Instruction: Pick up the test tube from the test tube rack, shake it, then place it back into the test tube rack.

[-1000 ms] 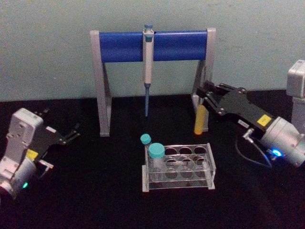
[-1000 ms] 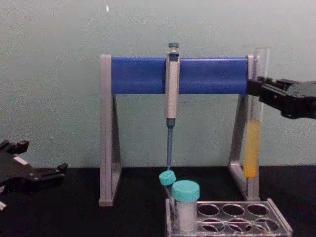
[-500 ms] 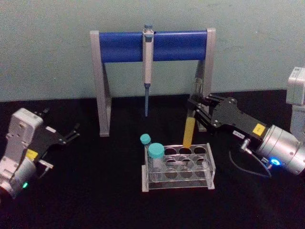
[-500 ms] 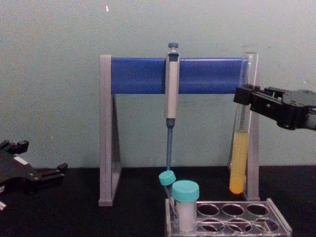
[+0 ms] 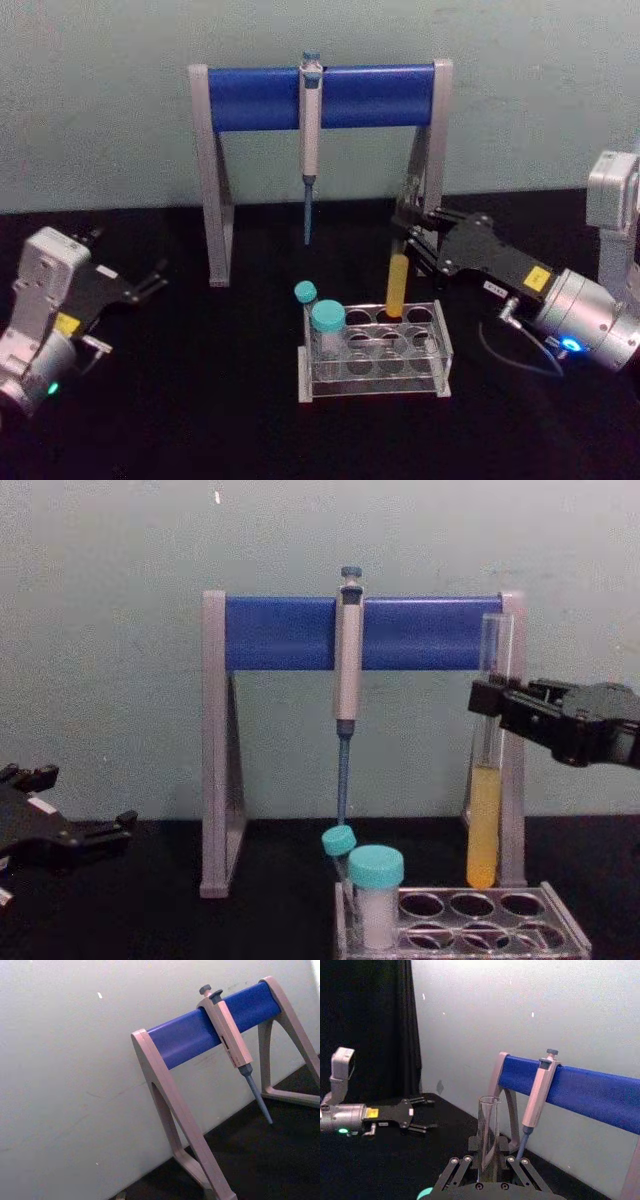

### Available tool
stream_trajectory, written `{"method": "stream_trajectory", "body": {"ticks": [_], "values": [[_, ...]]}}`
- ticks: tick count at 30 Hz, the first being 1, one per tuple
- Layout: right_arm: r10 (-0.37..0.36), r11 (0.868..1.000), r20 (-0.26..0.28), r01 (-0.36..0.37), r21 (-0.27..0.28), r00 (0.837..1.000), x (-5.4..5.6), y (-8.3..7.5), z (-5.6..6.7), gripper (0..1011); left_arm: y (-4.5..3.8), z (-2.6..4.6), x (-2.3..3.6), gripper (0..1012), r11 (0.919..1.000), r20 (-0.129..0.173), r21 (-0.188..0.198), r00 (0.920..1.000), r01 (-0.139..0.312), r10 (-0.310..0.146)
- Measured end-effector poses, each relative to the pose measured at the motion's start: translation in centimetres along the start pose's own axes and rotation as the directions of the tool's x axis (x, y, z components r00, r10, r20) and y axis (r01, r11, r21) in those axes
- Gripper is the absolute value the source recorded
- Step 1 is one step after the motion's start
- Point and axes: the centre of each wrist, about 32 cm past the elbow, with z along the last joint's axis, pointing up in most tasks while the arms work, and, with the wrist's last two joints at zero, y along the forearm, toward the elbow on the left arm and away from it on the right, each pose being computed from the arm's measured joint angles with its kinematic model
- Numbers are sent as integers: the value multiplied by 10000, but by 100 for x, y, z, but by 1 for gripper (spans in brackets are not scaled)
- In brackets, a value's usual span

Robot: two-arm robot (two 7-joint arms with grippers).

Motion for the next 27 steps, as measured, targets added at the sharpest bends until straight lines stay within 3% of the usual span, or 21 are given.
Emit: {"method": "stream_trajectory", "body": {"ticks": [27], "values": [[-73,9991,-68,70,-423,10000,88,111,-217,229,0,0,0,1001,10000,0,1,10000,1,-1]]}}
